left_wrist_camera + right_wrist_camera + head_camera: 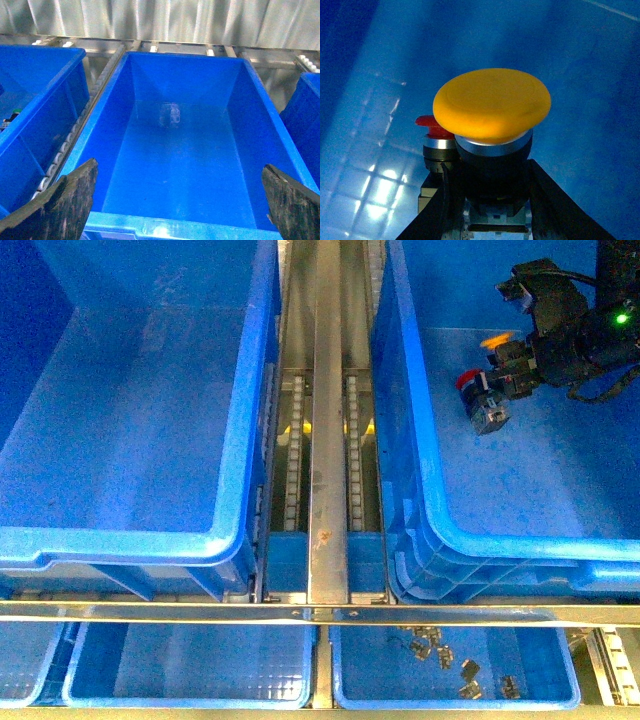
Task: Pick red and yellow buttons and place in box
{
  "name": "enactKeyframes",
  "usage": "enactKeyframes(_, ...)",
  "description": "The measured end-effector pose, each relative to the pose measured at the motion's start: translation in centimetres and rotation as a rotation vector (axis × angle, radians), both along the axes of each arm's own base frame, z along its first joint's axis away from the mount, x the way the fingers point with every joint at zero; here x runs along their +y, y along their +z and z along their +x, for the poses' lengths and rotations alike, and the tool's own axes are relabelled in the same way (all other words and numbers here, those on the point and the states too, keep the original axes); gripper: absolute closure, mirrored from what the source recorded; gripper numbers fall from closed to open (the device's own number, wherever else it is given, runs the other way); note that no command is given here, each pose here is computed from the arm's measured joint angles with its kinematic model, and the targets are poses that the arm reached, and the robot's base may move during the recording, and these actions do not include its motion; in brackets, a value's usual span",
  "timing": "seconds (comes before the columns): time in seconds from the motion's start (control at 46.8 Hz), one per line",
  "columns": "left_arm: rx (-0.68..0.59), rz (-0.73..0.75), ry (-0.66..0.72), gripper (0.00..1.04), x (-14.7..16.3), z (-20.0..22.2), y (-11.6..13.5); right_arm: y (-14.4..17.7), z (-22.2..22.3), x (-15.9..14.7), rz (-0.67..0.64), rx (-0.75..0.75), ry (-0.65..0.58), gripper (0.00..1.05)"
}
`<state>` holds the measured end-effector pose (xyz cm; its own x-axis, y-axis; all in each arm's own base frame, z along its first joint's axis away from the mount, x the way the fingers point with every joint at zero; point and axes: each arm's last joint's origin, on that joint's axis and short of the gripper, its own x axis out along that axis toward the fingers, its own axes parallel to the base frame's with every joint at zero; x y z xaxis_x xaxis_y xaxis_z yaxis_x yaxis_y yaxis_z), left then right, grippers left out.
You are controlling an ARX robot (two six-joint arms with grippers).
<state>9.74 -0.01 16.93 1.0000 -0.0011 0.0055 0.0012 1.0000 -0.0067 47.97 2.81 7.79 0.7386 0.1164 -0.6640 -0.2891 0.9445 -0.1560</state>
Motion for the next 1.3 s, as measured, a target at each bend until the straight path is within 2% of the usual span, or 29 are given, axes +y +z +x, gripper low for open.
enactKeyframes(0.043,0.000,0.000,0.000,0.08,0.0,0.0,0.0,-0.2,0.1,0.2,0.004,0.003,-0.009,0.77)
enactKeyframes(0.192,0.000,0.000,0.000,0.08,0.0,0.0,0.0,-0.4,0.2,0.8,0.018,0.008,-0.029,0.51)
enactKeyframes(0.342,0.000,0.000,0.000,0.08,0.0,0.0,0.0,0.2,0.1,0.9,0.026,-0.033,-0.038,0.19)
enactKeyframes(0.448,0.000,0.000,0.000,0.08,0.0,0.0,0.0,1.3,-0.7,0.6,0.036,-0.065,-0.044,0.05)
enactKeyframes(0.705,0.000,0.000,0.000,0.08,0.0,0.0,0.0,6.5,-4.9,-0.5,0.106,-0.176,-0.062,0.06)
enactKeyframes(0.918,0.000,0.000,0.000,0.08,0.0,0.0,0.0,9.7,-11.9,-1.0,0.214,-0.192,-0.118,0.06)
enactKeyframes(1.025,0.000,0.000,0.000,0.08,0.0,0.0,0.0,10.8,-16.9,-1.2,0.291,-0.206,-0.217,0.06)
enactKeyframes(1.089,0.000,0.000,0.000,0.08,0.0,0.0,0.0,11.7,-19.8,-1.2,0.355,-0.214,-0.331,0.06)
enactKeyframes(1.196,0.000,0.000,0.000,0.08,0.0,0.0,0.0,12.4,-21.0,-1.3,0.429,-0.235,-0.402,0.06)
enactKeyframes(1.238,0.000,0.000,0.000,0.08,0.0,0.0,0.0,12.4,-21.0,-1.3,0.429,-0.261,-0.411,0.07)
enactKeyframes(1.302,0.000,0.000,0.000,0.08,0.0,0.0,0.0,11.7,-21.5,-1.4,0.399,-0.455,-0.343,0.19)
